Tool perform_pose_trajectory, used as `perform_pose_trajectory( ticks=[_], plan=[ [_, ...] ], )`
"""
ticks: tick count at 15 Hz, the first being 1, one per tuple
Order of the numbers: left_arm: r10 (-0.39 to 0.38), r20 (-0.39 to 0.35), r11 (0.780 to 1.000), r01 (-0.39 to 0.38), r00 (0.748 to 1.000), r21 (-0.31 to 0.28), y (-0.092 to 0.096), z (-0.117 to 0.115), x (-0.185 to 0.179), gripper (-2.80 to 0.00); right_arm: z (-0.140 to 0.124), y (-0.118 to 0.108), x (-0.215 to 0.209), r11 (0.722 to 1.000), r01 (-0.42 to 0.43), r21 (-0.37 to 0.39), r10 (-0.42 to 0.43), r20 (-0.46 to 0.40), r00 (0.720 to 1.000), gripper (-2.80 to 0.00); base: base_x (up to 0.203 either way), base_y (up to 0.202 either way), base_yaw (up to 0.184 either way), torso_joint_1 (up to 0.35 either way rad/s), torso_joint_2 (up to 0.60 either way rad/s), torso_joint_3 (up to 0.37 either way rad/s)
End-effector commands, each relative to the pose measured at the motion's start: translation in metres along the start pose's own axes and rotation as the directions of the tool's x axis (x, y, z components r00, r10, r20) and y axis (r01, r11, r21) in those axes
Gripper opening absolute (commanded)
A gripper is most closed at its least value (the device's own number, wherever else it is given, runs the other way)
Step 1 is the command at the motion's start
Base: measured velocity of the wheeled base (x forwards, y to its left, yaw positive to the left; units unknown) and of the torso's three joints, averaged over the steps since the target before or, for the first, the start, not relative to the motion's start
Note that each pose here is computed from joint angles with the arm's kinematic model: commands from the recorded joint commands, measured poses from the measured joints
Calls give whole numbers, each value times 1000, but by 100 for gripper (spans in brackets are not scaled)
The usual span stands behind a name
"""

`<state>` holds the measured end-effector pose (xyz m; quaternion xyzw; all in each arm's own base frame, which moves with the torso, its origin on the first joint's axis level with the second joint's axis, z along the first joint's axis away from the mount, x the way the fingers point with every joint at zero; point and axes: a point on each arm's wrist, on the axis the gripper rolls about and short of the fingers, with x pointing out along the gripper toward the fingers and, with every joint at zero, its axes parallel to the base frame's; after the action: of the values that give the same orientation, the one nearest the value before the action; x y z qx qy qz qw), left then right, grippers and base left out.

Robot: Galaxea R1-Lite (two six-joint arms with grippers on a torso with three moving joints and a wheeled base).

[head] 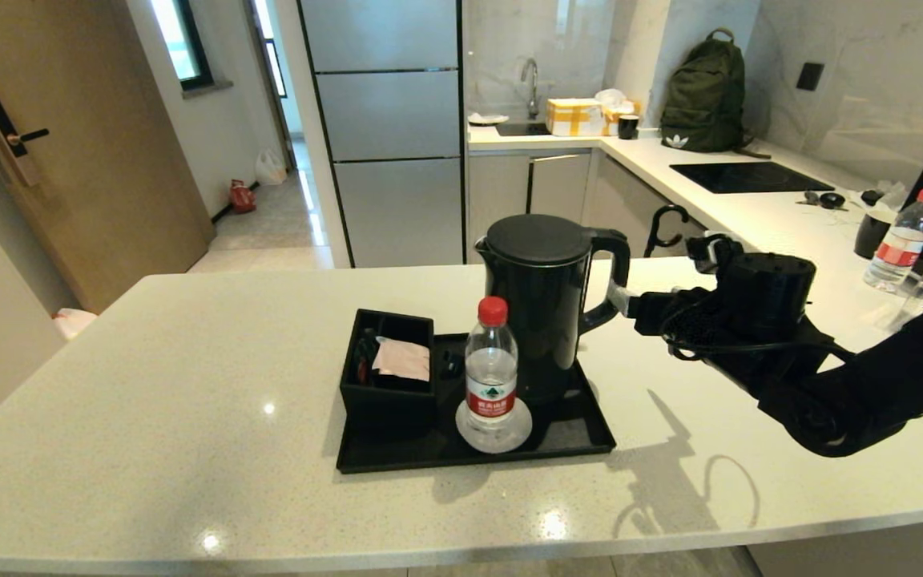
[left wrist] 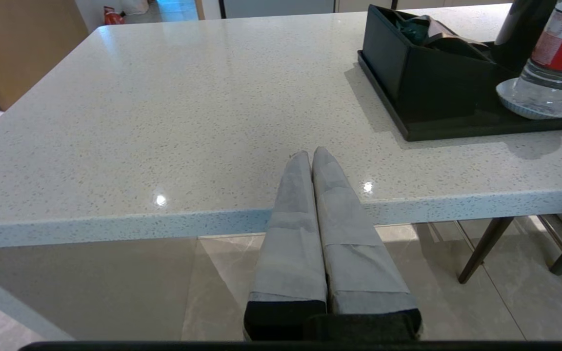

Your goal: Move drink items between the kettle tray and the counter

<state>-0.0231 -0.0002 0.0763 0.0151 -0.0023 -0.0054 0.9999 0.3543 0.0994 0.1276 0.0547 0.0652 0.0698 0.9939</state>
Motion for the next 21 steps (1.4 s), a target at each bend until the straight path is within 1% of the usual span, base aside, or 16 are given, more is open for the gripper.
perform_pose_trajectory(
  ticks=[1, 3, 5, 7, 8, 9, 11, 12, 14, 15, 16, 17, 19, 20, 21],
  plan=[
    [0, -1, 1000, 0, 1000, 0, 0, 0, 0, -280, 32, 2, -26, 1000, -17, 11, 16, 83, 996, 0, 0, 0, 0, 0, 0, 0],
    [0, -1, 1000, 0, 1000, 0, 0, 0, 0, -280, 50, 3, -48, 1000, -24, 16, 22, 98, 995, 0, 0, 0, 0, 0, 0, 0],
    [0, -1, 1000, 0, 1000, 0, 0, 0, 0, -280, 67, 0, -70, 1000, -16, 17, 15, 88, 996, 0, 0, 0, 0, 0, 0, 0],
    [0, -1, 1000, 0, 1000, 2, 0, 0, 0, -280, 93, -16, -98, 999, 30, 25, -33, 99, 995, 0, 0, 0, 0, 0, 0, 0],
    [0, -1, 1000, 0, 1000, 0, 0, 0, 0, -280, 99, -24, -108, 998, 57, 25, -59, 79, 995, -280, 0, 0, 0, 0, 0, 0],
    [0, -1, 1000, 0, 1000, 0, 0, 0, 0, -280, 107, -30, -121, 997, 78, 26, -80, 73, 994, -280, 0, 0, 0, 0, 0, 0],
    [0, -1, 1000, 0, 1000, 0, 0, 0, 0, -280, 137, -39, -175, 991, 128, 25, -130, 106, 986, -280, 0, 0, 0, 0, 0, 0],
    [0, -1, 1000, 0, 1000, 0, 0, 0, 0, -280, 146, -44, -199, 986, 168, 22, -169, 106, 980, -280, 0, 0, 0, 0, 0, 0],
    [0, -1, 1000, 0, 1000, 0, 0, 0, 0, -280, 164, -48, -269, 954, 297, 24, -298, 137, 945, -280, 0, 0, 0, 0, 0, 0],
    [0, -1, 1000, 0, 1000, 0, 0, 0, 0, -280, 166, -46, -301, 939, 343, 22, -342, 143, 929, -280, 0, 0, 0, 0, 0, 0],
    [0, -1, 1000, 0, 1000, 0, 0, 0, 0, -280, 164, -44, -328, 921, 390, 15, -389, 125, 913, -280, 0, 0, 0, 0, 0, 0],
    [0, -1, 1000, 0, 1000, 0, 0, 0, 0, -280, 158, -39, -358, 911, 412, 11, -410, 133, 902, -280, 0, 0, 0, 0, 0, 0],
    [0, -1, 1000, 0, 1000, 0, 0, 0, 0, -280, 137, -29, -425, 896, 444, 28, -439, 215, 872, -280, 0, 0, 0, 0, 0, 0],
    [0, -1, 1000, 0, 1000, 0, 0, 0, 0, -280, 124, -28, -451, 891, 453, 28, -446, 247, 861, -280, 0, 0, 0, 0, 0, 0],
    [0, -1, 1000, 0, 1000, 0, 0, 0, 0, -280, 113, -34, -470, 898, 439, 10, -426, 258, 867, -280, 0, 0, 0, 0, 0, 0]
  ],
)
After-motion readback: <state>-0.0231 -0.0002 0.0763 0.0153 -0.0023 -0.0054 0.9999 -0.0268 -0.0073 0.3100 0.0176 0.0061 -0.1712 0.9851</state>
